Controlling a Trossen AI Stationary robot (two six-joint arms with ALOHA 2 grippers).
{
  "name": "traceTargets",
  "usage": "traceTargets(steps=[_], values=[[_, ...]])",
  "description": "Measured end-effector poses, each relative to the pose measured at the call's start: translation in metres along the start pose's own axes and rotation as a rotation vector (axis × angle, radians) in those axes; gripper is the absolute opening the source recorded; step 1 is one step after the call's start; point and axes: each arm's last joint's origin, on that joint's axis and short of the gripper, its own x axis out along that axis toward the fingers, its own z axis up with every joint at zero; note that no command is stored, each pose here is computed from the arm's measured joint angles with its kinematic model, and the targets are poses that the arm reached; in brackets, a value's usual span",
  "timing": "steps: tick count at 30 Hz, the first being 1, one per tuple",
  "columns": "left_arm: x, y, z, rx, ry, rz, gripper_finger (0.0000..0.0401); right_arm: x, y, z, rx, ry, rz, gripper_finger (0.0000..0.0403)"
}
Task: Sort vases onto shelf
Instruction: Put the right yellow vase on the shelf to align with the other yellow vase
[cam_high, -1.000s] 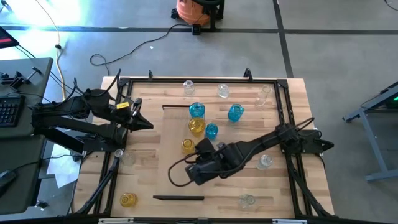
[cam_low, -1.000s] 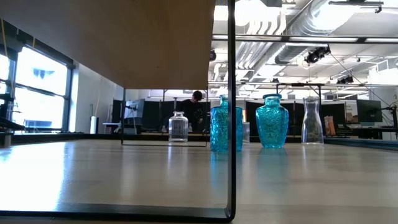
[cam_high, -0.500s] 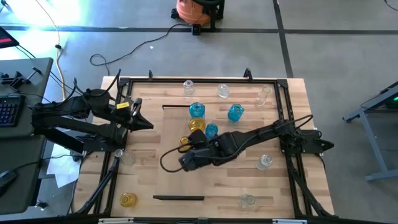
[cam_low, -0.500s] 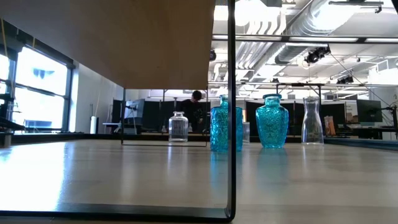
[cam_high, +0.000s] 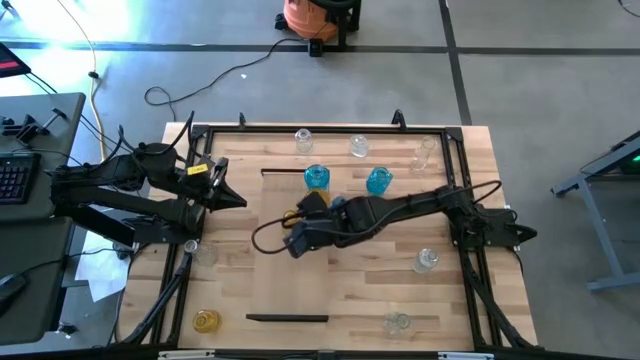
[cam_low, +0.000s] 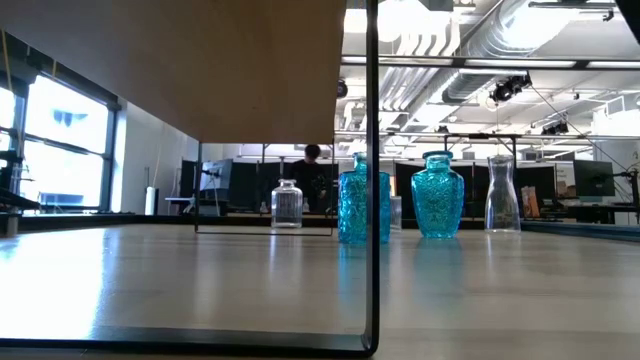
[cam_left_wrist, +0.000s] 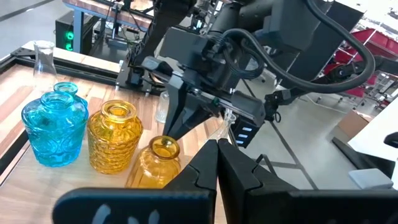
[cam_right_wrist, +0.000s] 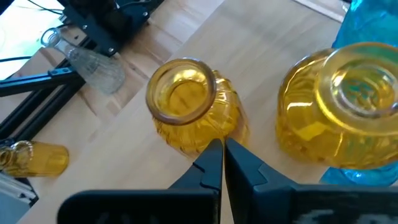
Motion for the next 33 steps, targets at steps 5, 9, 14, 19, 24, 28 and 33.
traceTargets(steps=[5,9,14,19,24,28,33], values=[[0.000,0.000,0.000,0.000,0.000,0.000,0.0000,0.003,-0.003,0.006,0.001,0.006,-0.002,0.0000],[0.000,0.000,0.000,0.000,0.000,0.000,0.0000,0.000,0.002,-0.001,0.020,0.055,0.044,0.0000],[-0.002,0.000,0.000,0.002,-0.005,-0.002,0.0000,-0.007,0.013,-0.013,0.052,0.070,0.098,0.0000],[-0.001,0.000,0.000,0.003,-0.005,-0.002,0.0000,-0.007,0.024,-0.012,0.090,0.034,0.191,0.0000],[-0.001,0.000,0.000,0.003,-0.004,-0.001,0.0000,0.007,0.034,-0.015,0.104,0.016,0.239,0.0000],[-0.002,0.000,0.000,0.002,-0.005,-0.002,0.0000,0.025,0.039,-0.019,0.109,0.040,0.254,0.0000],[-0.003,-0.001,0.000,0.001,-0.008,-0.002,0.0000,0.040,0.045,-0.020,0.126,0.021,0.278,0.0000]])
